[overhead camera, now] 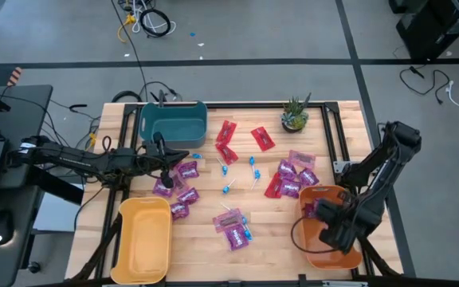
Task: Sort candy
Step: Put the purple candy into the orange bin
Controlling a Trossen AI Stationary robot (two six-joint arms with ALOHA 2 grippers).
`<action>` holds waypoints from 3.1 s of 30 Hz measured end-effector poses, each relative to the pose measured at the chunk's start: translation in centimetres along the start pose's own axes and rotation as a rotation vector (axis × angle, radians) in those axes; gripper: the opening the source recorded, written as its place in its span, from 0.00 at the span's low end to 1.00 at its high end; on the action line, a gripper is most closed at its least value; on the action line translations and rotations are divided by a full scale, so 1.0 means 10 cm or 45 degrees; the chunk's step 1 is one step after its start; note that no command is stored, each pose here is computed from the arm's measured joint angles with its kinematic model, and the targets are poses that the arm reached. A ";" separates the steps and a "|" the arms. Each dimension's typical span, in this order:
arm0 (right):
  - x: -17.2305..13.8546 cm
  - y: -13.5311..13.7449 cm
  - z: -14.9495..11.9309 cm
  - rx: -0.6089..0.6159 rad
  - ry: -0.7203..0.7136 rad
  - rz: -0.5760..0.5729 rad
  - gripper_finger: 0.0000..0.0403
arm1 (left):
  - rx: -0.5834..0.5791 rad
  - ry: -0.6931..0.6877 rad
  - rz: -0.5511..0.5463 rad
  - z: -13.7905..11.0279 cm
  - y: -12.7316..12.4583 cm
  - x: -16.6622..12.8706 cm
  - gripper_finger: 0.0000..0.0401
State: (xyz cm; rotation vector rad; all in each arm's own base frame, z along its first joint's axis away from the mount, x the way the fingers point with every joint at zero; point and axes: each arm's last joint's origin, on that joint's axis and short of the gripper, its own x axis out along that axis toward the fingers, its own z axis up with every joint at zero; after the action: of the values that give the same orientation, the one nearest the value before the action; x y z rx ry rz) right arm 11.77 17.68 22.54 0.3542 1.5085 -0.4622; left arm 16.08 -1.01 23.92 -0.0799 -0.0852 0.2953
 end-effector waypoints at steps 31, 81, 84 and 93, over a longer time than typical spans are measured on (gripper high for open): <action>0.21 0.10 -0.02 -0.292 0.088 -0.182 0.00 | -0.004 -0.002 -0.001 0.00 0.00 0.00 0.01; 0.14 0.11 0.16 -0.236 0.144 -0.140 0.19 | 0.003 0.009 0.000 -0.01 0.00 0.00 0.01; -0.04 0.11 0.17 -0.202 0.137 -0.114 0.19 | 0.000 0.008 0.000 -0.01 0.00 0.00 0.01; -0.78 0.04 0.25 -0.080 -0.134 0.012 0.19 | -0.005 0.007 0.000 -0.01 0.00 0.00 0.01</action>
State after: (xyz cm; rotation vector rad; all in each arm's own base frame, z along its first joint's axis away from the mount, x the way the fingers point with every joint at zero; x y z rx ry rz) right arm 14.10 17.36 30.44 0.2835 1.4156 -0.4184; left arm 16.09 -1.02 23.87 -0.0844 -0.0804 0.2947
